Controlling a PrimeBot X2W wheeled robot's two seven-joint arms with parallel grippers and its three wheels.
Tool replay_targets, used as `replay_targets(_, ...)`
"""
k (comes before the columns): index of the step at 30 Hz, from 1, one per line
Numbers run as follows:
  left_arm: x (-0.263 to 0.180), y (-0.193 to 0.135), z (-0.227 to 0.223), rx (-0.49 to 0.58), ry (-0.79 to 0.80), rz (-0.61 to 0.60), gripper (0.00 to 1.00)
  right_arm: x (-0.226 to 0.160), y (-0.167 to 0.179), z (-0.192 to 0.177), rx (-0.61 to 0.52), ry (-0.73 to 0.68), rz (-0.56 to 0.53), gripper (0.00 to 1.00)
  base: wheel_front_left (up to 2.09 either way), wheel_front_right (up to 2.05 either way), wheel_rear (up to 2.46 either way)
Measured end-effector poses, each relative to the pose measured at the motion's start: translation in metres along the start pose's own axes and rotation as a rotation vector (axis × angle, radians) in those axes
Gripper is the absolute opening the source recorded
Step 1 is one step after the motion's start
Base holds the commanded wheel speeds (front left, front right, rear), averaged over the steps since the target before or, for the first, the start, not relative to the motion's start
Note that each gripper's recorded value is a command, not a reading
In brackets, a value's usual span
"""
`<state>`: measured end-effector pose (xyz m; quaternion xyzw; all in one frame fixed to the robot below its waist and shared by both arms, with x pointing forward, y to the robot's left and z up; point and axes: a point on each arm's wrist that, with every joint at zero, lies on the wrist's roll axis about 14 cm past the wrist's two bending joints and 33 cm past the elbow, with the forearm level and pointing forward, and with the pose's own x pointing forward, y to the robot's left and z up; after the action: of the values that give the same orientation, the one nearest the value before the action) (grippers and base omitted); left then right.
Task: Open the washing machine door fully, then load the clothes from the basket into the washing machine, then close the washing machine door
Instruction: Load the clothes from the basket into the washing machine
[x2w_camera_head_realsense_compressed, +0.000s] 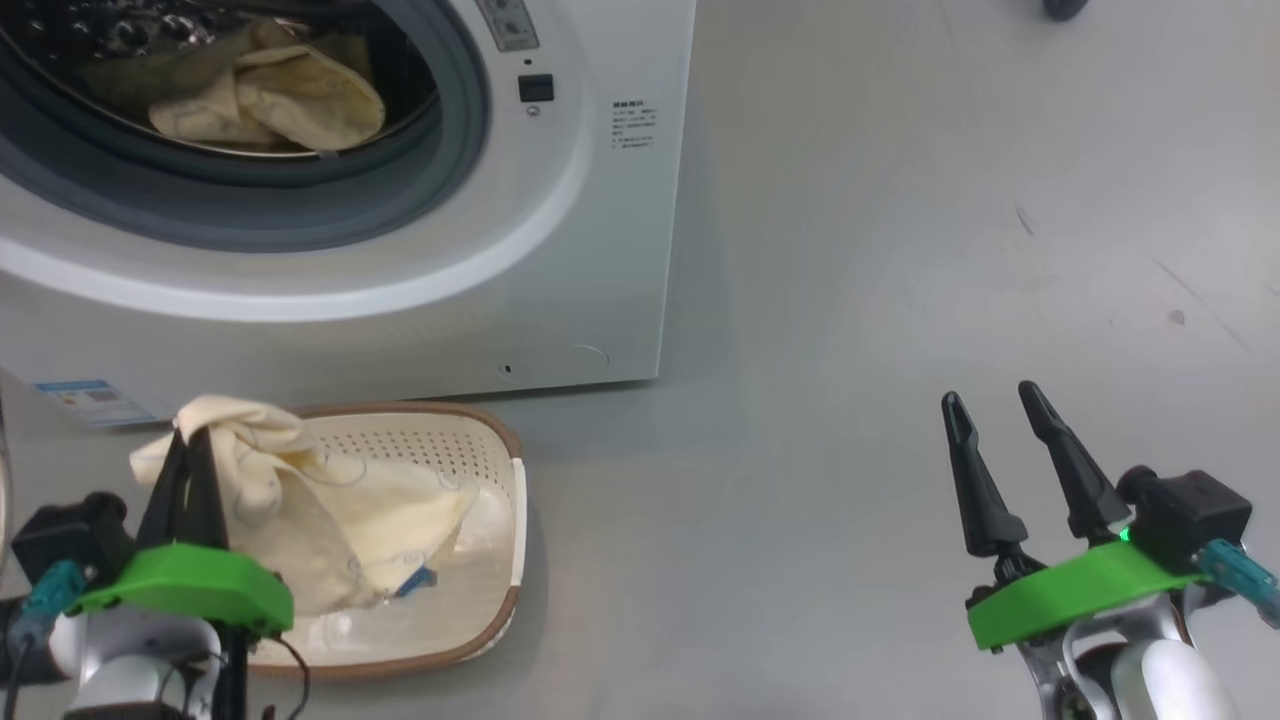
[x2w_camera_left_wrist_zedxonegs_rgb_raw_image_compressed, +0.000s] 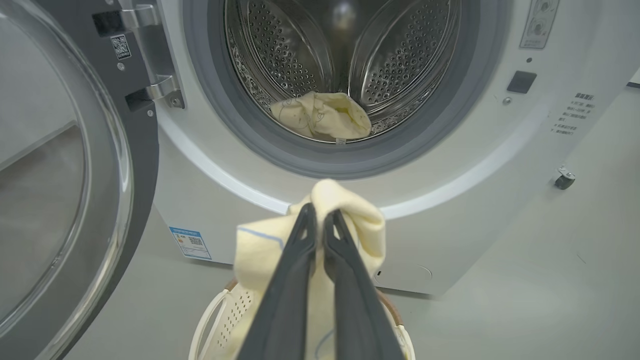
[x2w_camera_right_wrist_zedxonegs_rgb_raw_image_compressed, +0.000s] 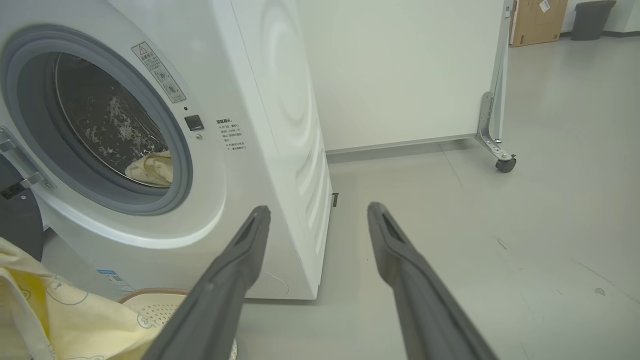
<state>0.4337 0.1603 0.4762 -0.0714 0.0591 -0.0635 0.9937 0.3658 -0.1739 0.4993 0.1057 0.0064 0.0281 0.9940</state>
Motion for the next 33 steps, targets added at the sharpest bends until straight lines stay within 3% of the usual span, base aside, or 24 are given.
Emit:
replay_targets(22, 0.202, 0.0, -0.035, 0.007, 0.242, -0.142, 0.0, 0.043, -0.043, -0.052, 0.064, 0.063, -0.117, 1.0, 0.0, 0.0, 0.0)
replay_targets(33, 0.28, 0.009, -0.036, 0.013, 0.294, -0.148, 0.0, 0.058, -0.061, -0.073, 0.08, 0.103, -0.16, 1.0, 0.0, 0.0, 0.0)
